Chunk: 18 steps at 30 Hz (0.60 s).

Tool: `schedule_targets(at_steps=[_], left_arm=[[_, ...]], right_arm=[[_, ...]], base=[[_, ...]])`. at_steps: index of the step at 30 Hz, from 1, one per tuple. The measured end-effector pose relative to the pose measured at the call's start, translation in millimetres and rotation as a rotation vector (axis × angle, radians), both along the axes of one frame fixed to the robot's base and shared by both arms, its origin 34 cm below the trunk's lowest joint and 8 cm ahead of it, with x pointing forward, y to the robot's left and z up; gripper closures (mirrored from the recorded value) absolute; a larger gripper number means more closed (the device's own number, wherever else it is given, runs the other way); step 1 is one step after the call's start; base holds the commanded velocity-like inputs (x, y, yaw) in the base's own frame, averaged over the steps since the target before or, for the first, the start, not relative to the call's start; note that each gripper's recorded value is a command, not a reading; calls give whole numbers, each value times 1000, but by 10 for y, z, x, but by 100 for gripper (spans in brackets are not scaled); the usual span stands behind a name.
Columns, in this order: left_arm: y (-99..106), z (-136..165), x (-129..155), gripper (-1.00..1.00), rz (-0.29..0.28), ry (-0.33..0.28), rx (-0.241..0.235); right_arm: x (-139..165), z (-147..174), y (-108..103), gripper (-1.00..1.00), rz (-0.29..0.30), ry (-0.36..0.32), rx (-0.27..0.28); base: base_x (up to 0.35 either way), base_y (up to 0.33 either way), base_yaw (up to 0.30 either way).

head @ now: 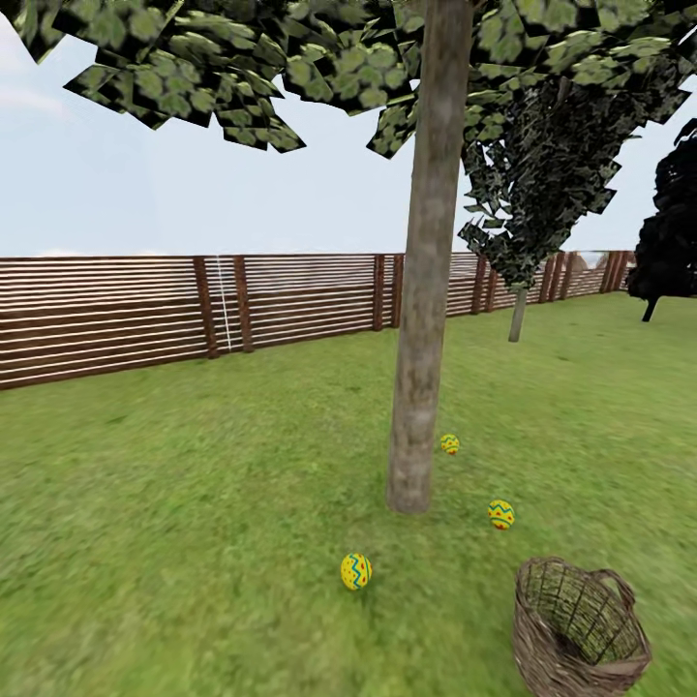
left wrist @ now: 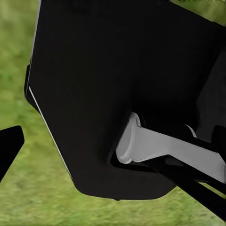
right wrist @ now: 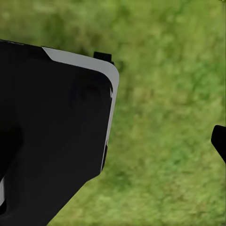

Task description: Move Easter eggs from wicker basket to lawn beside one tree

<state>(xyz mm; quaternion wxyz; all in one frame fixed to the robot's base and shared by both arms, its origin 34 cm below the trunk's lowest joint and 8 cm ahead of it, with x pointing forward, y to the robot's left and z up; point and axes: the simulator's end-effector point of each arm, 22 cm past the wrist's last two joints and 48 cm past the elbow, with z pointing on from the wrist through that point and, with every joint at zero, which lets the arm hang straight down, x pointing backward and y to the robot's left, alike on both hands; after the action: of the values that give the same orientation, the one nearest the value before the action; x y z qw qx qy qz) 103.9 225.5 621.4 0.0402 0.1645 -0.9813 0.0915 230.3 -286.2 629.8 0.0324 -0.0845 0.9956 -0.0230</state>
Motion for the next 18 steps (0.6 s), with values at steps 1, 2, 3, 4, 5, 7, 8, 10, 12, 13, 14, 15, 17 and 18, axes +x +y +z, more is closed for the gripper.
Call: schedule_targets(at_steps=[1,2,3,4,5,7,8,10,12,13,14,15,17,18], left_arm=[[-1,0,5,-100,0,-1,0],[-2,0,8,-100,0,-2,0],[-2,0,12,-100,0,-3,0],[2,0,20,-100,0,-5,0],[5,-1,28,-100,0,-8,1],[20,-4,73,-100,-1,-27,7],[23,-6,95,-100,-2,-36,9],[27,-7,127,-100,-7,-50,12],[36,-8,144,-100,-10,-56,14],[38,-8,150,-100,-11,-58,15],[40,-8,156,-100,-11,-60,15],[36,-7,162,-100,-11,-61,15],[32,-7,173,-100,-12,-65,14],[31,-7,178,-100,-13,-66,14]], right_arm=[[5,2,-1,-100,0,-1,0],[10,3,-2,-100,0,-3,0],[16,5,-1,-100,0,-4,0],[21,7,1,-100,0,-6,0],[26,8,3,-100,0,-7,0],[36,12,6,-100,-1,-10,1],[41,13,4,-100,-1,-11,1],[51,17,-2,-100,-1,-14,0],[65,21,2,-100,-2,-17,1],[71,22,4,-100,-2,-19,1],[77,24,5,-100,-2,-20,1],[82,26,6,-100,-2,-22,1],[93,30,4,-100,-3,-25,1],[97,31,6,-100,-3,-26,1]], base=[[0,0,0],[0,0,0],[0,0,0],[0,0,0],[0,0,0],[0,0,0],[0,0,0],[0,0,0],[0,0,0],[0,0,0],[0,0,0],[0,0,0],[0,0,0],[0,0,0]])
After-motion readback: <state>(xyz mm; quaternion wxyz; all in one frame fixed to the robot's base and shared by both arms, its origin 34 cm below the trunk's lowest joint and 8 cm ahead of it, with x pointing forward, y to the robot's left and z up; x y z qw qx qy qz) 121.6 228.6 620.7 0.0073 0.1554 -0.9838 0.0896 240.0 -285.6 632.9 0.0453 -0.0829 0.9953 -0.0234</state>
